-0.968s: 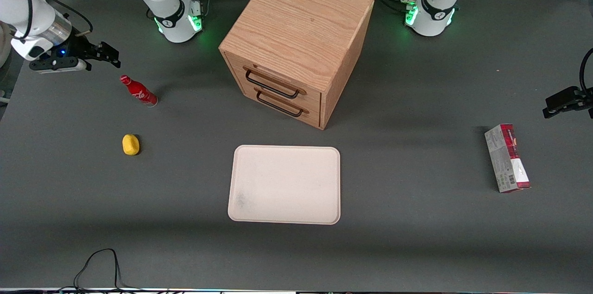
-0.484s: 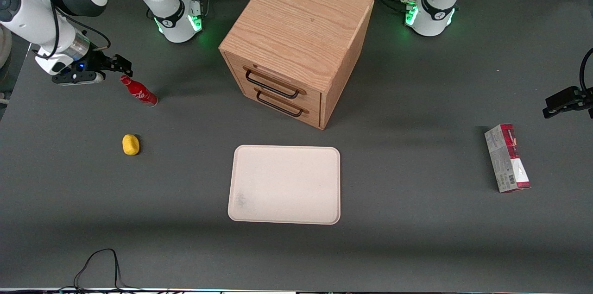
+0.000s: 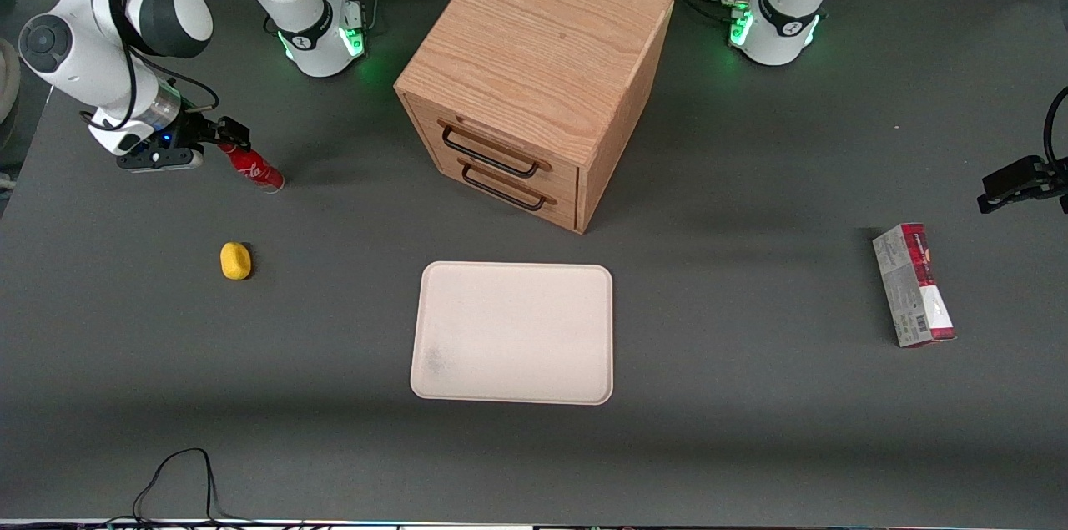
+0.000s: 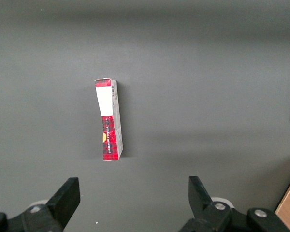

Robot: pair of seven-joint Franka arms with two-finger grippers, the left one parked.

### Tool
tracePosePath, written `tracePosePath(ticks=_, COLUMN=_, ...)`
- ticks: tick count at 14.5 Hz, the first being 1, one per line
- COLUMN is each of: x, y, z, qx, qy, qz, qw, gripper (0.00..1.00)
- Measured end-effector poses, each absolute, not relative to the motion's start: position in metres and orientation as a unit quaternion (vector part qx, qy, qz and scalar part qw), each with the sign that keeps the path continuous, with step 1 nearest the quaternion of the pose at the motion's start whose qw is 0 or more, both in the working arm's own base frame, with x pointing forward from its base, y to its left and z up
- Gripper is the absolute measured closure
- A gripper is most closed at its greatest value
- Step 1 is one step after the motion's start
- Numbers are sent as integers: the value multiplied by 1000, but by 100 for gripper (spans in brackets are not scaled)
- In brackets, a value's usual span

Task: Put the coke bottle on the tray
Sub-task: 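Lower the open right gripper over the red Coca-Cola bottle's neck, then close the right gripper on the bottle's neck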

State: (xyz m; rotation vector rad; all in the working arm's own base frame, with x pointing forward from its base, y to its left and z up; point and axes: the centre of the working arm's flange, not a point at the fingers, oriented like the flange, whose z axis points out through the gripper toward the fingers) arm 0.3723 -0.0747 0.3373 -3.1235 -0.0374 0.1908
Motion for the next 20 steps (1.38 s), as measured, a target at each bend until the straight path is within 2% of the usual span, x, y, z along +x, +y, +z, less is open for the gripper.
tracePosePath(ticks=10, x=356, y=-87, z=317, qx=-997, qy=-6, qz=71, qw=4, gripper=0)
tracePosePath(ticks=17, x=359, y=-87, z=319, qx=-998, qy=-7, qz=61, qw=3, gripper=4)
tracePosePath(ticks=19, x=359, y=-87, z=319, qx=-998, qy=-7, qz=61, qw=2, gripper=6)
tracePosePath(ticks=20, x=359, y=-87, z=319, qx=-998, qy=-7, qz=61, qw=2, gripper=12)
